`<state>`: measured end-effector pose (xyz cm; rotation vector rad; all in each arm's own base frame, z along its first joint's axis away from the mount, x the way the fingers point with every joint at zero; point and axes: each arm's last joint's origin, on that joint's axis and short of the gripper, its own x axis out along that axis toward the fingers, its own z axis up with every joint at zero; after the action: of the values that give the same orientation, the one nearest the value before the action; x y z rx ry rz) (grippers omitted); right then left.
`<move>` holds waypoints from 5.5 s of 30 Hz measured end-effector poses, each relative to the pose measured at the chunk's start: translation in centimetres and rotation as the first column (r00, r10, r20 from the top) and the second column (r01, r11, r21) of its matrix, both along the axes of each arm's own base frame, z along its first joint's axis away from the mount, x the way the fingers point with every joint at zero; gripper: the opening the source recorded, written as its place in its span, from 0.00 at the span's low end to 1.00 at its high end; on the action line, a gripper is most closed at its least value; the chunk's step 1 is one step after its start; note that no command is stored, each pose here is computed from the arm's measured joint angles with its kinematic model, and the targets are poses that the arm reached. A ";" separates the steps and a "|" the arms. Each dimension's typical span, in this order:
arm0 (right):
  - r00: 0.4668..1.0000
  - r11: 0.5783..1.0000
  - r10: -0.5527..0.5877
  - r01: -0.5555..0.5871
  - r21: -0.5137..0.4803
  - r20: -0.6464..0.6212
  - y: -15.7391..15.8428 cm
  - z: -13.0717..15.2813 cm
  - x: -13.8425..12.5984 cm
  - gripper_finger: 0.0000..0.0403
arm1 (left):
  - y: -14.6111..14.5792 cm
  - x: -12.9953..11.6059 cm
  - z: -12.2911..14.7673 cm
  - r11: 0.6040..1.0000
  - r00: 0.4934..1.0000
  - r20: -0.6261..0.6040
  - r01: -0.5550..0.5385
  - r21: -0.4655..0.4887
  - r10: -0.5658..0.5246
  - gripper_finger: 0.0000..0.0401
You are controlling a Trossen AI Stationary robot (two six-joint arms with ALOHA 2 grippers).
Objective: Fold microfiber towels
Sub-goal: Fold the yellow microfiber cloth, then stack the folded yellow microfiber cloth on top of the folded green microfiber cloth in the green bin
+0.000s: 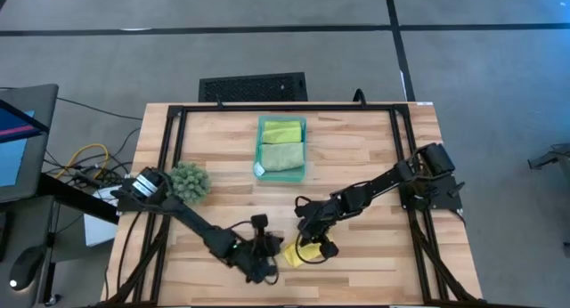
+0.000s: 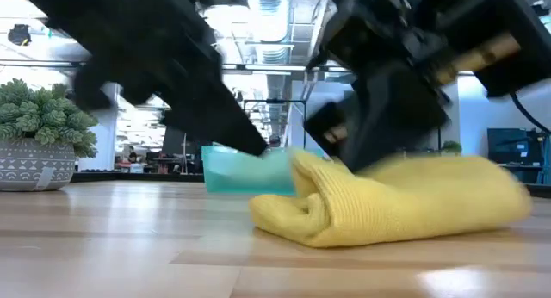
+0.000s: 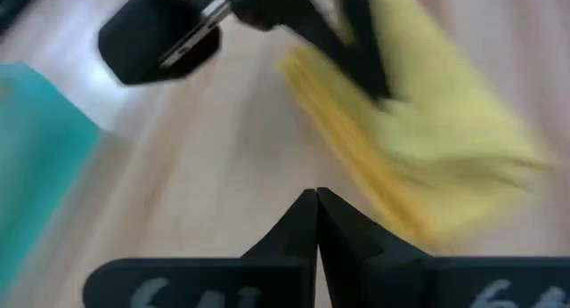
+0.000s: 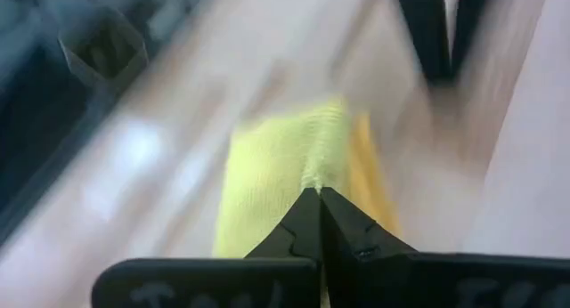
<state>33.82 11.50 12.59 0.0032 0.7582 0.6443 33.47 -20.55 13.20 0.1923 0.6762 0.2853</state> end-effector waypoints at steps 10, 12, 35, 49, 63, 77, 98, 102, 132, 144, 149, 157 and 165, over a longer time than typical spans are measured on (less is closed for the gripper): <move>1.000 1.000 0.007 -0.007 0.002 0.015 0.0 0.8 0.0 0.05 | -2.8 -1.6 -1.8 0.964 0.988 -0.113 0.074 -0.257 -0.106 0.00; 1.000 1.000 0.016 -0.016 0.005 0.006 0.1 0.7 0.0 0.05 | -2.7 -0.9 -2.3 0.957 0.989 -0.087 0.090 -0.276 -0.118 0.00; 0.997 0.997 0.068 -0.069 0.038 0.028 0.3 0.5 0.3 0.05 | 0.2 1.9 -3.1 0.985 0.999 -0.001 0.050 -0.166 -0.050 0.00; 0.998 0.999 -0.025 0.027 0.040 -0.052 -1.2 0.4 0.3 0.04 | -0.4 1.5 -3.0 0.983 0.998 0.003 0.066 -0.168 -0.067 0.00; 0.999 0.999 -0.053 0.053 0.006 -0.014 -1.9 -0.2 0.5 0.07 | -1.7 0.4 -1.2 0.980 0.997 0.030 0.076 -0.184 -0.071 0.00; 0.971 0.971 -0.233 0.236 -0.041 0.058 -3.0 0.5 1.2 0.39 | -2.7 1.2 0.7 0.974 0.991 0.096 0.115 -0.196 -0.097 0.00; 0.952 0.960 -0.280 0.282 0.002 0.120 -2.8 -0.4 -8.1 0.25 | -0.1 2.6 -0.4 0.972 0.993 0.090 -0.050 -0.229 0.073 0.00; 0.947 0.947 -0.318 0.319 -0.026 0.042 -3.4 -2.2 -7.7 0.22 | 1.4 2.1 -1.4 0.950 0.981 -0.001 -0.191 -0.247 0.196 0.00; 0.939 0.940 -0.342 0.342 0.005 0.042 -2.3 -2.2 -2.9 0.56 | 1.1 0.2 -1.4 0.914 0.958 -0.032 -0.281 -0.292 0.284 0.00; 0.941 0.939 -0.331 0.322 -0.122 -0.068 -1.0 -3.7 -1.1 0.42 | 0.7 -0.2 -1.4 0.915 0.958 -0.038 -0.282 -0.287 0.283 0.00; 0.941 0.936 -0.331 0.318 -0.150 -0.071 -0.9 -3.8 -1.3 0.16 | 0.1 -1.0 1.3 0.912 0.941 -0.062 -0.336 -0.235 0.331 0.00; 0.949 0.942 -0.309 0.296 -0.161 -0.061 -0.5 -2.4 -2.0 0.09 | -1.3 -6.1 2.3 0.878 0.880 0.038 -0.469 -0.097 0.474 0.00; 0.919 0.905 -0.367 0.388 -0.172 0.145 -3.2 4.6 -2.7 0.04 | -1.4 -8.9 -1.1 0.873 0.880 0.041 -0.463 -0.154 0.474 0.00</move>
<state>31.11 8.27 17.17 -0.0660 0.6880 0.1939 24.58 -21.93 12.12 -0.1240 0.6570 0.7078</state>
